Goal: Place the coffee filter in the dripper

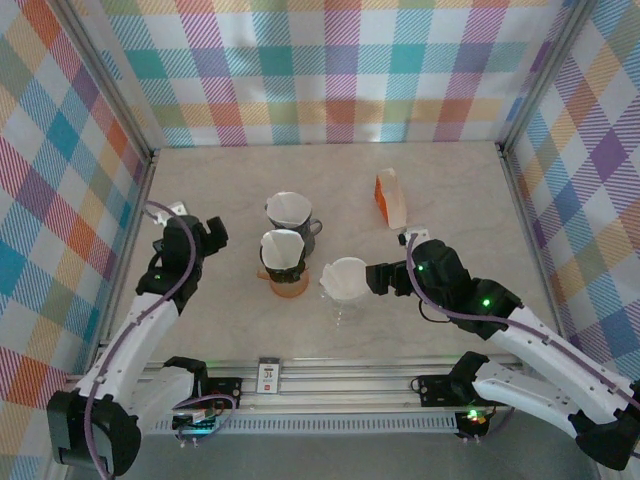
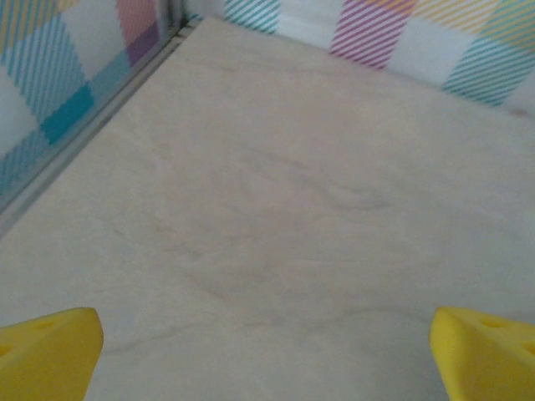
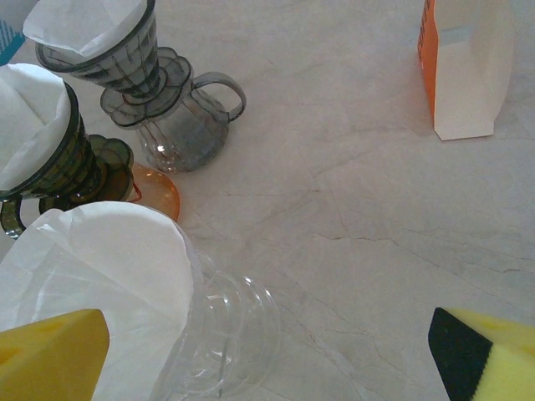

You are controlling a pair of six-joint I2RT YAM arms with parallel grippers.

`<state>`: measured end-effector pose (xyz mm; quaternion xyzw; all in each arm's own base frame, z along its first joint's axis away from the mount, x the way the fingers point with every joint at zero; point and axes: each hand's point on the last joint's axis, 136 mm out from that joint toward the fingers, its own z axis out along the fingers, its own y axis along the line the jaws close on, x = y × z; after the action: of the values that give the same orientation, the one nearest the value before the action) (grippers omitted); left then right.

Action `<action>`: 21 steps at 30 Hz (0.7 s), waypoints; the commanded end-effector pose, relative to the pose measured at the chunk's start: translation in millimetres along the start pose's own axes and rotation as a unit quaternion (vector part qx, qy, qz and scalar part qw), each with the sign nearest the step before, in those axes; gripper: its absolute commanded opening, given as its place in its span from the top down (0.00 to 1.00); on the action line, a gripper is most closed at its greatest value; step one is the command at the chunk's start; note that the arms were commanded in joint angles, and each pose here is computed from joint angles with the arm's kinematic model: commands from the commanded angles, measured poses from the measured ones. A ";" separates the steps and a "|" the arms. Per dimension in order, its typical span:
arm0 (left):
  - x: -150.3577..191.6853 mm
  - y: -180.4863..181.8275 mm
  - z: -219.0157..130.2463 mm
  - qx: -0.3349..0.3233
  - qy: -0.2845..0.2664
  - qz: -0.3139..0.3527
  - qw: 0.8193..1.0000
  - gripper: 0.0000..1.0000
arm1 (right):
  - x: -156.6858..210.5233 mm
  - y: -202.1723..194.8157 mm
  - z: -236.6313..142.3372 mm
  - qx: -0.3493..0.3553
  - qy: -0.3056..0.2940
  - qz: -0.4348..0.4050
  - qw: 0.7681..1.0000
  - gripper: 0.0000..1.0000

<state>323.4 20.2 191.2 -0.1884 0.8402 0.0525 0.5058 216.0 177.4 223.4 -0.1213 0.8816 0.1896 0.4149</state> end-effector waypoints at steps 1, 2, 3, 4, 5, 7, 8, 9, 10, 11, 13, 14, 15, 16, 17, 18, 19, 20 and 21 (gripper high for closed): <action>-9.6 17.7 20.2 -0.031 -0.064 0.025 0.997 0.00 | -2.7 0.7 -0.2 -0.003 -0.014 -0.006 1.000 0.01; -6.0 21.4 26.2 -0.028 -0.063 0.015 0.997 0.00 | -2.6 0.7 -0.3 -0.003 -0.014 -0.005 1.000 0.01; -2.6 25.4 31.9 -0.027 -0.064 0.005 0.998 0.00 | -1.9 0.4 0.2 -0.003 -0.013 -0.005 1.000 0.01; -1.8 28.0 35.4 -0.031 -0.071 -0.002 0.997 0.00 | -0.8 -0.2 0.6 -0.002 -0.013 -0.004 1.000 0.01; -0.2 28.2 37.9 -0.030 -0.076 -0.008 0.997 0.00 | 0.0 -0.3 0.5 -0.003 -0.013 -0.004 1.000 0.01; 4.3 22.6 44.9 -0.014 -0.083 -0.018 0.996 0.00 | 2.5 -2.1 1.6 0.000 -0.012 -0.005 1.000 0.01; 9.1 21.5 48.7 -0.012 -0.081 -0.019 0.996 0.00 | 3.6 -2.8 1.5 0.001 -0.011 -0.004 1.000 0.01; 13.6 21.3 52.6 -0.012 -0.081 -0.019 0.996 0.00 | 3.8 -3.3 1.1 0.002 -0.011 -0.005 1.000 0.01; 18.8 22.9 56.3 -0.017 -0.081 -0.016 0.996 0.00 | 4.0 -4.2 0.6 0.004 -0.011 -0.005 1.000 0.01; 21.9 25.6 58.8 -0.024 -0.083 -0.014 0.996 0.00 | 4.3 -5.0 0.2 0.006 -0.010 -0.007 1.000 0.01; 25.6 26.7 64.6 -0.029 -0.086 -0.012 0.996 0.00 | 3.8 -6.5 -1.4 0.009 -0.012 -0.008 1.000 0.01; 27.6 25.8 68.0 -0.028 -0.083 -0.011 0.996 0.00 | 4.5 -7.3 -1.0 0.011 -0.012 -0.009 1.000 0.01; 29.6 23.2 71.4 -0.023 -0.081 -0.010 0.996 0.00 | 4.5 -8.2 -0.8 0.013 -0.012 -0.009 1.000 0.01; 31.2 21.6 75.2 -0.020 -0.081 -0.012 0.996 0.00 | 4.2 -7.6 -0.8 0.012 -0.012 -0.009 1.000 0.01; 33.9 20.8 78.2 -0.019 -0.079 -0.011 0.997 0.00 | 5.0 -8.1 -0.1 0.014 -0.010 -0.009 1.000 0.01; 36.6 20.8 81.0 -0.020 -0.078 -0.011 0.997 0.00 | 5.2 -8.9 0.6 0.016 -0.009 -0.010 1.000 0.01; 40.6 22.3 84.5 -0.025 -0.075 -0.010 0.997 0.00 | 5.5 -9.2 1.1 0.018 -0.009 -0.010 1.000 0.01; 44.9 22.8 87.3 -0.027 -0.070 -0.007 0.997 0.00 | 6.3 -9.8 2.2 0.020 -0.008 -0.011 1.000 0.01; 46.6 23.9 89.2 -0.029 -0.072 -0.011 0.997 0.00 | 6.4 -10.1 3.3 0.021 -0.008 -0.011 1.000 0.01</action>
<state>363.4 52.5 97.6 -0.2044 0.8172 0.0862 0.5320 215.4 170.2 215.2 -0.1162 0.8833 0.1770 0.4183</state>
